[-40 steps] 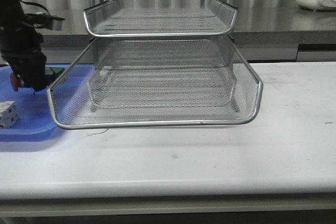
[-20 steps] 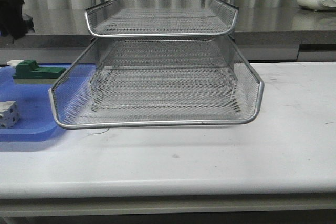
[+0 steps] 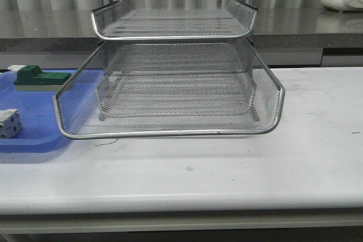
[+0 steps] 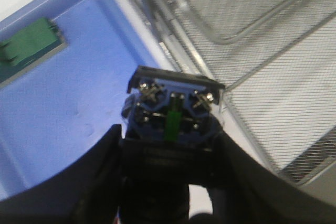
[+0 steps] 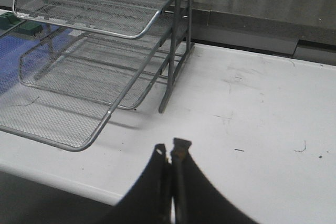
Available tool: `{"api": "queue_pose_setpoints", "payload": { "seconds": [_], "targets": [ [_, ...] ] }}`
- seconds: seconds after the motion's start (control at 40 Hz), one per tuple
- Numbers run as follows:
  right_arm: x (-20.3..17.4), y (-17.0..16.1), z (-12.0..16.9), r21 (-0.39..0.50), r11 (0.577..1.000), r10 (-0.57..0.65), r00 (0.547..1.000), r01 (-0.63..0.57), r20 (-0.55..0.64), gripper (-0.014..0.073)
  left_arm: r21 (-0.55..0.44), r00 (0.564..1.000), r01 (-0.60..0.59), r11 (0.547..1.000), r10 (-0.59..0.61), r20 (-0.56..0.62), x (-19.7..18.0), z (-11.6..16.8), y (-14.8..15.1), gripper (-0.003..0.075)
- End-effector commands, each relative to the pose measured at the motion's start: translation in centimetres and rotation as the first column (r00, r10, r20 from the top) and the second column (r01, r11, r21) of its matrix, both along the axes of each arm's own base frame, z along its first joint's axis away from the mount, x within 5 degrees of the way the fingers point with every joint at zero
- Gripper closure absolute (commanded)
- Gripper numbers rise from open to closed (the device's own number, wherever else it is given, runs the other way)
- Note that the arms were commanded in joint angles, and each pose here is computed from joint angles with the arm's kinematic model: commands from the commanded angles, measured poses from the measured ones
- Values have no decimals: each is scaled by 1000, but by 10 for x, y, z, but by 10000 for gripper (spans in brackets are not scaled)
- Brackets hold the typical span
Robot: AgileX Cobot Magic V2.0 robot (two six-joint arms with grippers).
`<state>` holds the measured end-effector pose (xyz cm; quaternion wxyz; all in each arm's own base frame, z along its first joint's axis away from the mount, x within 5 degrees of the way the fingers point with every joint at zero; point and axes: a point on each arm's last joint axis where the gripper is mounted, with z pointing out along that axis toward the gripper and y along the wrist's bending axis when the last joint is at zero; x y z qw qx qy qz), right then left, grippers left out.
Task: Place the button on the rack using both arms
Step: 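Lift the red button and carry it over the pulled-out tray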
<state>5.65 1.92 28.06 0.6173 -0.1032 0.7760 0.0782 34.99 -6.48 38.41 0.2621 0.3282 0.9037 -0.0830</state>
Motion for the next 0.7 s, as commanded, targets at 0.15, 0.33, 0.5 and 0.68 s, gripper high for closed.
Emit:
{"api": "queue_pose_setpoints", "payload": {
  "seconds": [0.15,0.33,0.5,0.68],
  "targets": [
    [2,-1,14,27,1000,-17,996,15,89,655,-43,964,265,963,-264,15,-40,18,-83,546],
    [2,-1,14,27,1000,-17,996,15,89,655,-37,925,378,925,-379,-28,-48,1,-127,546],
    [2,-1,14,27,1000,-17,996,15,89,655,-32,906,421,906,-422,-20,-42,-22,-160,546],
    [2,-1,14,27,1000,-17,996,15,89,655,-21,903,425,905,-425,-63,-29,-49,-174,546]
  ]
}}
